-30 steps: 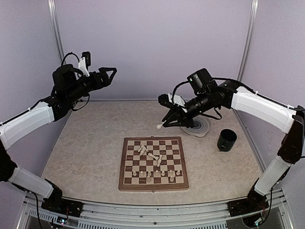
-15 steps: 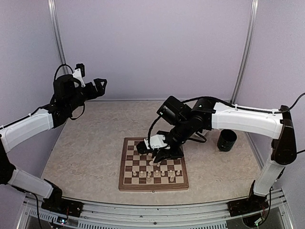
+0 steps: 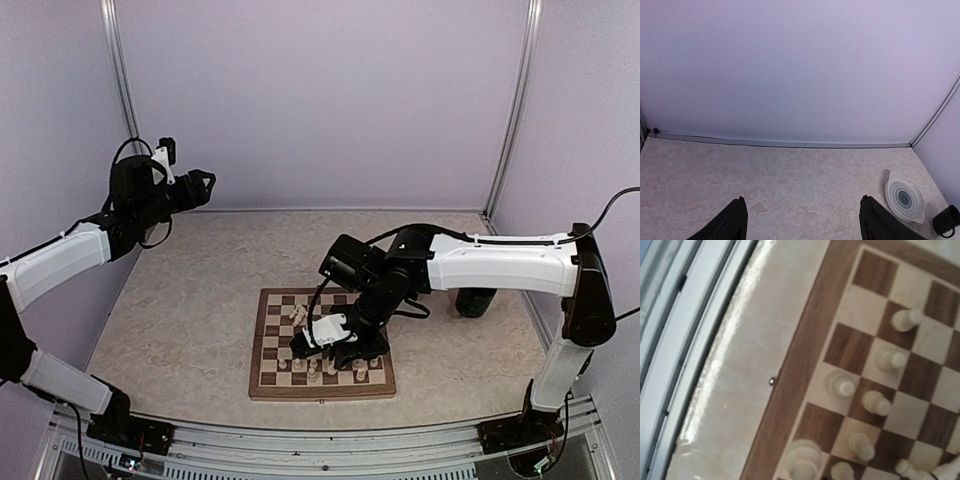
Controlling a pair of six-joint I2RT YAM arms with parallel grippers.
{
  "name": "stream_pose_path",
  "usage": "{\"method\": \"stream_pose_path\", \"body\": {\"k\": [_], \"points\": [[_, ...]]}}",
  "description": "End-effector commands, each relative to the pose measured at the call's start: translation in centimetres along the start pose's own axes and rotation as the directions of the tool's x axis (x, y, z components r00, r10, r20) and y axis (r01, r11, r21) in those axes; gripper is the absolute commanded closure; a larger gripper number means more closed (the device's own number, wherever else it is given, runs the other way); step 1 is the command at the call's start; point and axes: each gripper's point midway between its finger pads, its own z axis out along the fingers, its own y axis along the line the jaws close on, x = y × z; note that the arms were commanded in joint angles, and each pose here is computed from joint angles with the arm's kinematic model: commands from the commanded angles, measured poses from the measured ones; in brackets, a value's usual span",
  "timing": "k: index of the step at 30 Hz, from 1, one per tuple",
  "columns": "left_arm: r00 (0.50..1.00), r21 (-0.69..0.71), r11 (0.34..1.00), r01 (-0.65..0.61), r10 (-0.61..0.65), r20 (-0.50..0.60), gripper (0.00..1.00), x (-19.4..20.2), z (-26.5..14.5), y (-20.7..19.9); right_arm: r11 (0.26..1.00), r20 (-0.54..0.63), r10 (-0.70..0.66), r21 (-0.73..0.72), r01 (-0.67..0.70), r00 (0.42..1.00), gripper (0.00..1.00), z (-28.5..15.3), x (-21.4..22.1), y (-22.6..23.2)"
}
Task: Set up the chess pieces on the board
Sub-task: Place the queen at c1.
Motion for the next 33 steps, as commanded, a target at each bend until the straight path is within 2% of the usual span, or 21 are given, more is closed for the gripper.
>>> {"method": "stream_pose_path", "body": {"k": [1, 17, 26, 33], "points": [[0.994, -0.027, 0.998, -0.063, 0.066, 0.082, 0.25, -3.5, -1.8, -0.5, 1.0, -0.047, -0.006, -0.025, 0.005, 0.999, 0.89, 1.2, 0.3, 0.6], [0.995, 0.04, 0.997, -0.062, 0.058, 0.081, 0.25, -3.7, -2.4, -2.7, 0.999, -0.016, -0.041, 0.011, 0.041, 0.999, 0.9, 1.5, -4.7, -2.5], [0.995, 0.05, 0.997, -0.057, 0.053, 0.081, 0.25, -3.8, -2.5, -3.1, 0.999, -0.119, -0.05, -0.025, 0.047, 0.992, 0.89, 5.3, -4.6, -2.3], [0.995, 0.051, 0.997, -0.059, 0.055, 0.082, 0.24, -3.8, -2.6, -3.1, 0.999, -0.174, -0.05, -0.021, 0.047, 0.984, 0.89, 6.4, -3.7, -2.4]]}}
